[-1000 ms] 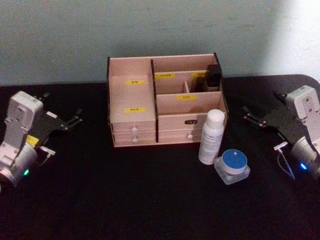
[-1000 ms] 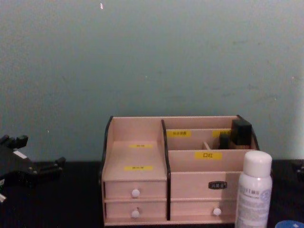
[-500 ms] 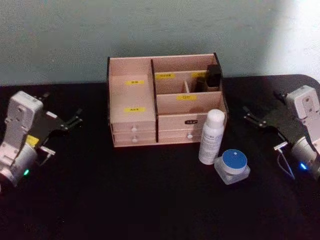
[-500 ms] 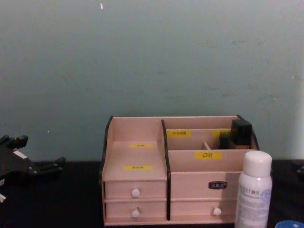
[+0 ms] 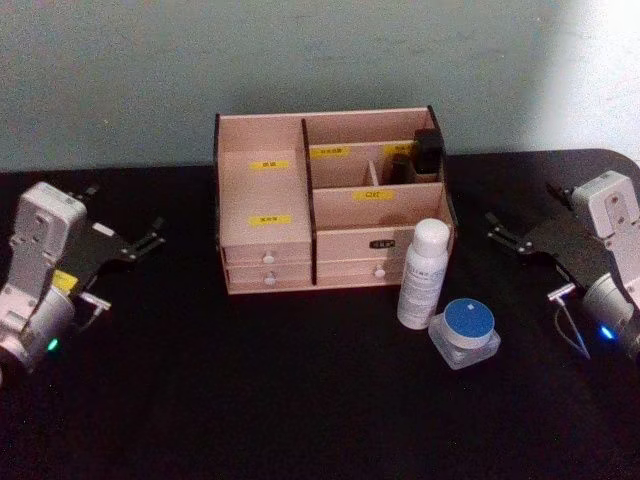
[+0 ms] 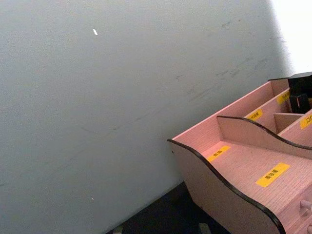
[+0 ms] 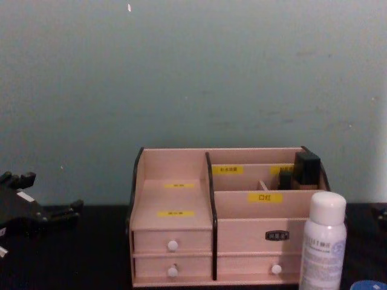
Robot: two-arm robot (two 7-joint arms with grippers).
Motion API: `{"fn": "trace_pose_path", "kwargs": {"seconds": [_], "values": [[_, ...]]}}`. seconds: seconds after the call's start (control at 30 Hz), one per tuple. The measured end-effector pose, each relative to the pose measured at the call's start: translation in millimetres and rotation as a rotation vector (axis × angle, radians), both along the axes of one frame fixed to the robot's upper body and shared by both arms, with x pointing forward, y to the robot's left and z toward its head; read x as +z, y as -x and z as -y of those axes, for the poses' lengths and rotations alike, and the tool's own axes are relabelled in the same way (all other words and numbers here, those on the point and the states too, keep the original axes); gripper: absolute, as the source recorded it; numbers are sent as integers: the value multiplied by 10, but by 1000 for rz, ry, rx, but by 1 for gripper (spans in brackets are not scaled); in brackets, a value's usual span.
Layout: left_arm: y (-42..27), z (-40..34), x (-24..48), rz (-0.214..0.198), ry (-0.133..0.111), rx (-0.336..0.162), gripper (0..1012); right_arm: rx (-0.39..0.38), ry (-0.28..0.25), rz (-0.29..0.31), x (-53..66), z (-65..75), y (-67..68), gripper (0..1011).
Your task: Pick up the facial cleanser and watermelon frost from the table and place them into the tiered storage box.
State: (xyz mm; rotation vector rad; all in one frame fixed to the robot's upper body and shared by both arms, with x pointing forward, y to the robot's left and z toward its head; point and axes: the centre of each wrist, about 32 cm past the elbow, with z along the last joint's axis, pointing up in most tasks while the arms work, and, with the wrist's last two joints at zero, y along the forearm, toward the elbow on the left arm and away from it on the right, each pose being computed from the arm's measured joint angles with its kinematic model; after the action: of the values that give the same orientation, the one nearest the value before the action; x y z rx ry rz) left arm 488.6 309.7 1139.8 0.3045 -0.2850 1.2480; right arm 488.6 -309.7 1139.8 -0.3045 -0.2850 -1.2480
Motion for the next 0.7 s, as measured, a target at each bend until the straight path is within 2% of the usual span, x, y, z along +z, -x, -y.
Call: {"fn": "trace_pose_path", "kwargs": {"seconds": [0.7], "values": [[0, 0, 0, 0, 0, 0, 1001, -15, -8, -4, 7, -1, 8, 1000]]}}
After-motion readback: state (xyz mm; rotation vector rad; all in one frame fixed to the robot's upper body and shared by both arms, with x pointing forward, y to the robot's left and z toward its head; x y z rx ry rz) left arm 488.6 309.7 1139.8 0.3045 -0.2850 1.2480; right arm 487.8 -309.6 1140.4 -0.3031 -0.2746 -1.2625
